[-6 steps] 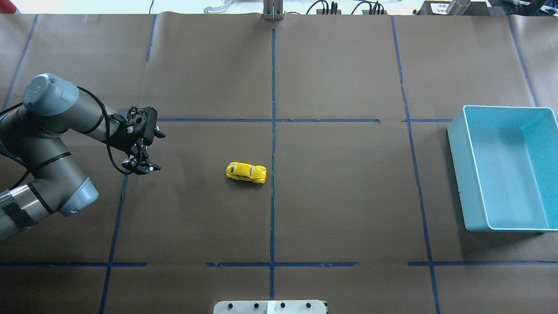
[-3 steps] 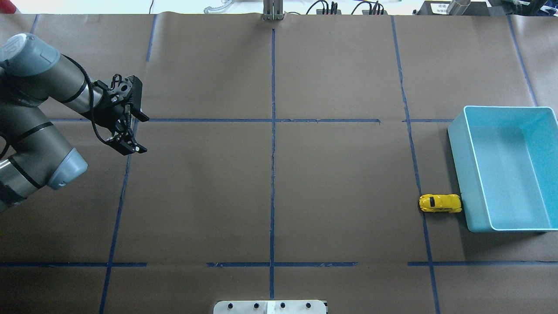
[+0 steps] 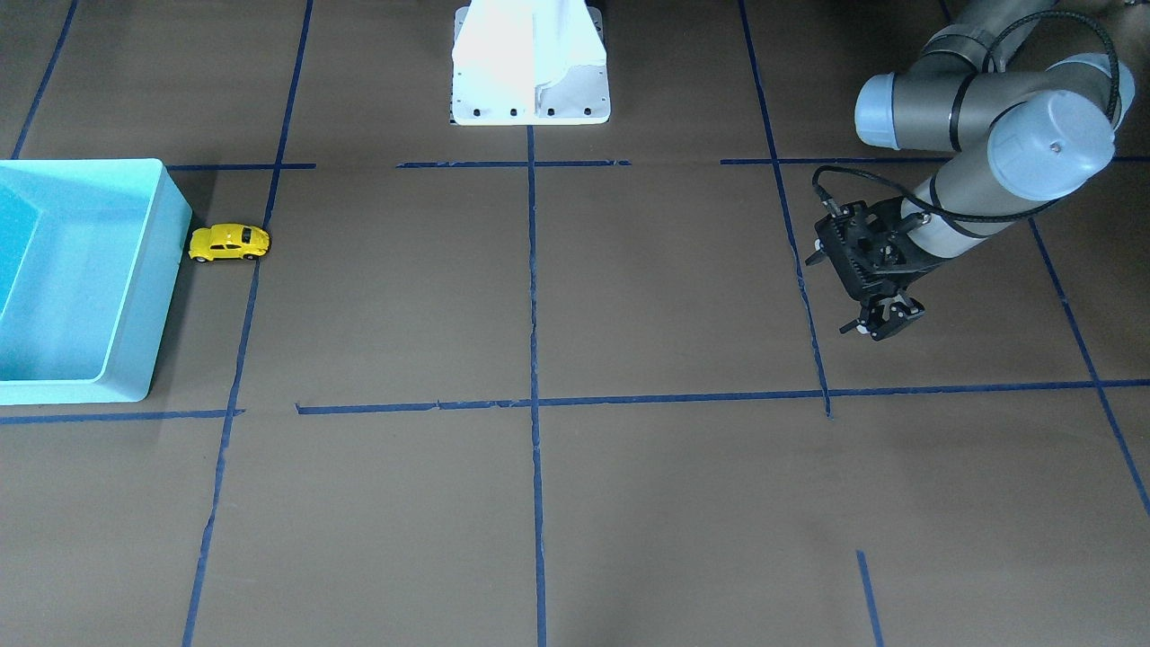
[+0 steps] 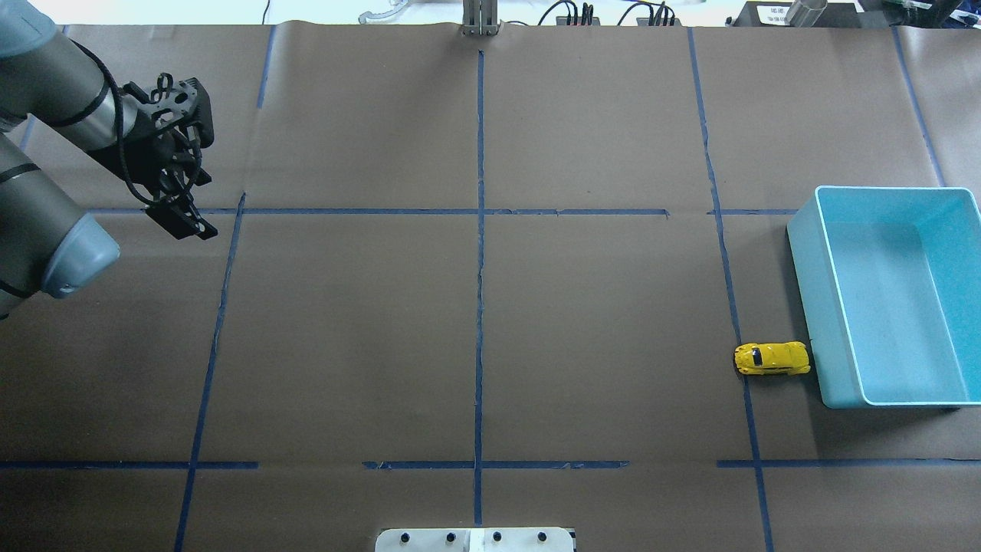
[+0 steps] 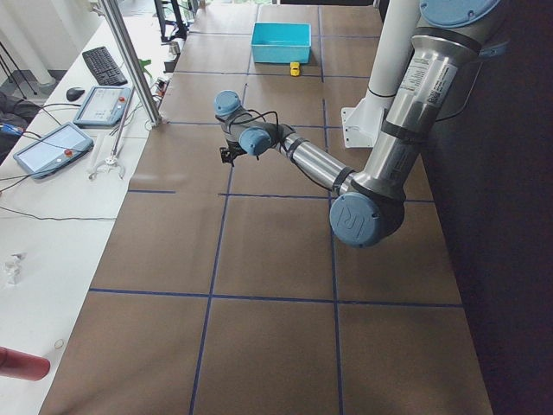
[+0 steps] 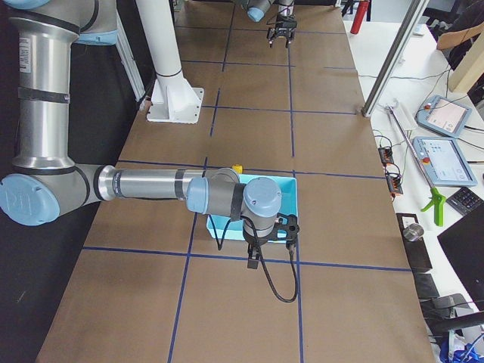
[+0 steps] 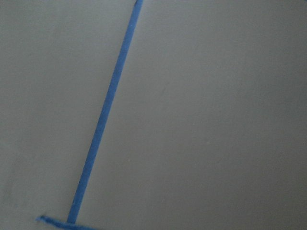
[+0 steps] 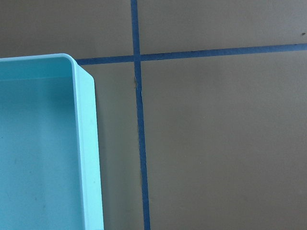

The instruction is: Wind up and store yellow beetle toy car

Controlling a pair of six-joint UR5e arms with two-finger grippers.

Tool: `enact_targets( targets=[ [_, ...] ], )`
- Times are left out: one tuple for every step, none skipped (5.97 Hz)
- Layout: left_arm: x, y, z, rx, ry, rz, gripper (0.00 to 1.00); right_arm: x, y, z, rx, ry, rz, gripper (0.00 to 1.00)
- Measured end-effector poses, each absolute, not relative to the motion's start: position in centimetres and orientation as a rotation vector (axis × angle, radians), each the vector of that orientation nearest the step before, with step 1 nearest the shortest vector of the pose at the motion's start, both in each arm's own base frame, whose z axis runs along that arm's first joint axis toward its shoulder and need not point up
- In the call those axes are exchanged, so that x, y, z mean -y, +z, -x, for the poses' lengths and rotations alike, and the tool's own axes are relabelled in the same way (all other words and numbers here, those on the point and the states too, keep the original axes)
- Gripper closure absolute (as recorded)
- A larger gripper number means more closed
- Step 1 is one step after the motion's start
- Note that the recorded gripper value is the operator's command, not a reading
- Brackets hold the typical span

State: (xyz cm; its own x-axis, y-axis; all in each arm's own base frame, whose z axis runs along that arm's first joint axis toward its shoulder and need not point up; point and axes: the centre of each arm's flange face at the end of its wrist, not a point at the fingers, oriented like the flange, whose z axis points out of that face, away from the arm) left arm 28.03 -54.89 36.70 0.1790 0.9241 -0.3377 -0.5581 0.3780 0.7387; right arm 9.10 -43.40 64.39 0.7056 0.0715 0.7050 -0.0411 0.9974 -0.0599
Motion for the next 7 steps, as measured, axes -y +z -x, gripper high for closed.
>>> enact_targets(
  targets=[
    [55.4, 37.0, -25.2, -0.842, 1.011, -0.399, 0.00, 43.4, 64.3, -9.1, 0.786, 0.062, 0.039, 0.00],
    [56.1, 38.1, -21.7, -0.822, 0.861, -0.287, 0.00, 43.4, 64.3, -9.1, 0.786, 0.061, 0.039, 0.00],
    [56.6, 40.4, -17.6, -0.808, 0.696, -0.209, 0.00, 43.4, 64.3, -9.1, 0.786, 0.060, 0.038, 0.00],
    [56.6, 43.3, -12.8, -0.798, 0.543, -0.155, 0.00, 43.4, 64.4, -9.1, 0.786, 0.058, 0.038, 0.00],
    [56.4, 46.7, -7.9, -0.787, 0.415, -0.116, 0.00, 43.4, 64.3, -9.1, 0.786, 0.056, 0.036, 0.00],
    [56.1, 50.6, -2.9, -0.780, 0.301, -0.076, 0.00, 43.6, 64.0, -9.1, 0.785, 0.047, 0.016, 0.00],
    [55.2, 54.5, 1.3, -0.776, 0.202, -0.035, 0.00, 43.7, 63.5, -9.1, 0.784, 0.024, -0.038, 0.00]
  ],
)
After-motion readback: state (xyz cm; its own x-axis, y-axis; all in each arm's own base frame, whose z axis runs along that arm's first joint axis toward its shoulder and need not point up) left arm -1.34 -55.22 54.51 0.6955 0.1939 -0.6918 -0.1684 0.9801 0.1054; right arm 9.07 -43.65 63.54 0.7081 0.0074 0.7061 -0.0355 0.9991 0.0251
